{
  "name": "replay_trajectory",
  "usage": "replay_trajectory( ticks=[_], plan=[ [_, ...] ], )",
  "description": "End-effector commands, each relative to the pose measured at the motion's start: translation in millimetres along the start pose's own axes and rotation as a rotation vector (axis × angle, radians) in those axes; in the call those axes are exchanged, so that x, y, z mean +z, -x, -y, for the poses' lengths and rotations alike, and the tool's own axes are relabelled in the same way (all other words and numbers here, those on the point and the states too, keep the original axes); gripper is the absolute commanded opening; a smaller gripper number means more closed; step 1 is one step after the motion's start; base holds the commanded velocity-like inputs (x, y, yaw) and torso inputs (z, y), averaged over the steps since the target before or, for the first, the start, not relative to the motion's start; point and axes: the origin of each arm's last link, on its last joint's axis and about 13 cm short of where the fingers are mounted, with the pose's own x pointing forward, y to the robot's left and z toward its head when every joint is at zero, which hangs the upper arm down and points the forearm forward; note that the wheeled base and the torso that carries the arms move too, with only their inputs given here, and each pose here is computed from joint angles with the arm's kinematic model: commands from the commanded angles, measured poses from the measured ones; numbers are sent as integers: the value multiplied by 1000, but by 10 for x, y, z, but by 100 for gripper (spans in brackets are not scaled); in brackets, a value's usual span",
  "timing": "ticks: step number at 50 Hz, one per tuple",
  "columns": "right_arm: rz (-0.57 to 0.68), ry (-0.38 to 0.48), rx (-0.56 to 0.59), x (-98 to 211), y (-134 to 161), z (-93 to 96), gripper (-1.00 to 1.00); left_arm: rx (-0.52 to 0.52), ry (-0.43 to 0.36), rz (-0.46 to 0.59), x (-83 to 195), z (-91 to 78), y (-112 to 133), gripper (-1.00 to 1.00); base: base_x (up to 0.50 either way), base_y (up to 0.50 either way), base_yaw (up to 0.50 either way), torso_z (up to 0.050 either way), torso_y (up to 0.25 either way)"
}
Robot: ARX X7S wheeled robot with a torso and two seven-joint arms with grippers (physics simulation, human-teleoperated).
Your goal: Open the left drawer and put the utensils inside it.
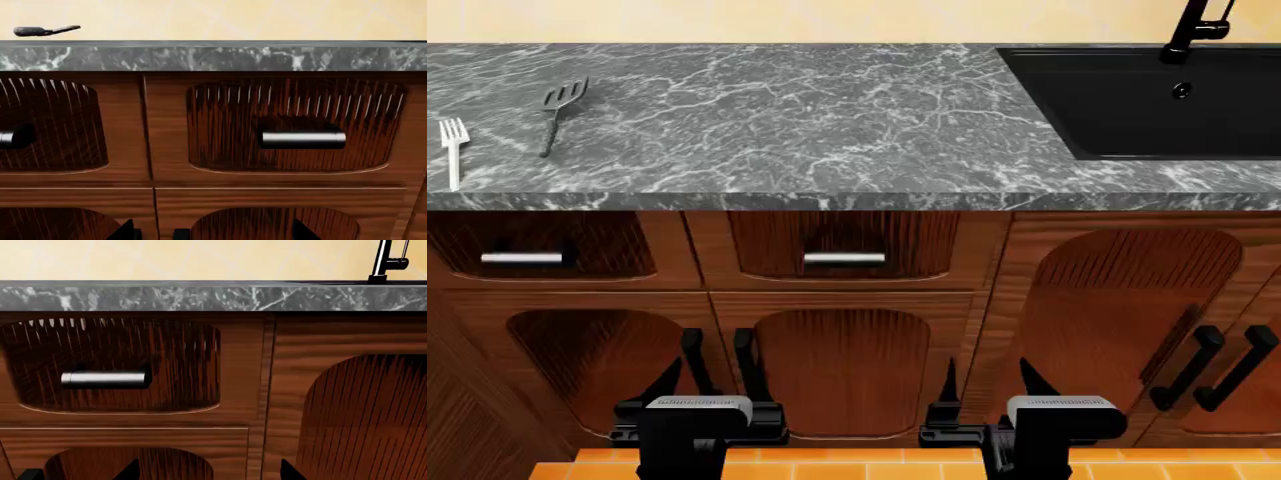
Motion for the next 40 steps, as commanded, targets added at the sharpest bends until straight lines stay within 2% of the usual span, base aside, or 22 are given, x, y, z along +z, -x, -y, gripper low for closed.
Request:
replay_trajectory(
  ticks=[1,8,34,40],
  plan=[
    [0,-21,6,-24,-1,-4,100,9,-10,6,2,-1,17,100,0,0,0,0,0],
    [-20,27,-11,-101,-5,-31,100,41,-36,46,43,-9,94,100,0,72,0,0,0],
    [-17,24,-8,-98,50,-79,100,78,-61,73,119,-37,118,100,0,500,0,0,0],
    [-13,19,-5,-88,122,-76,100,82,-61,75,125,-35,105,100,193,500,0,0,0]
  ],
)
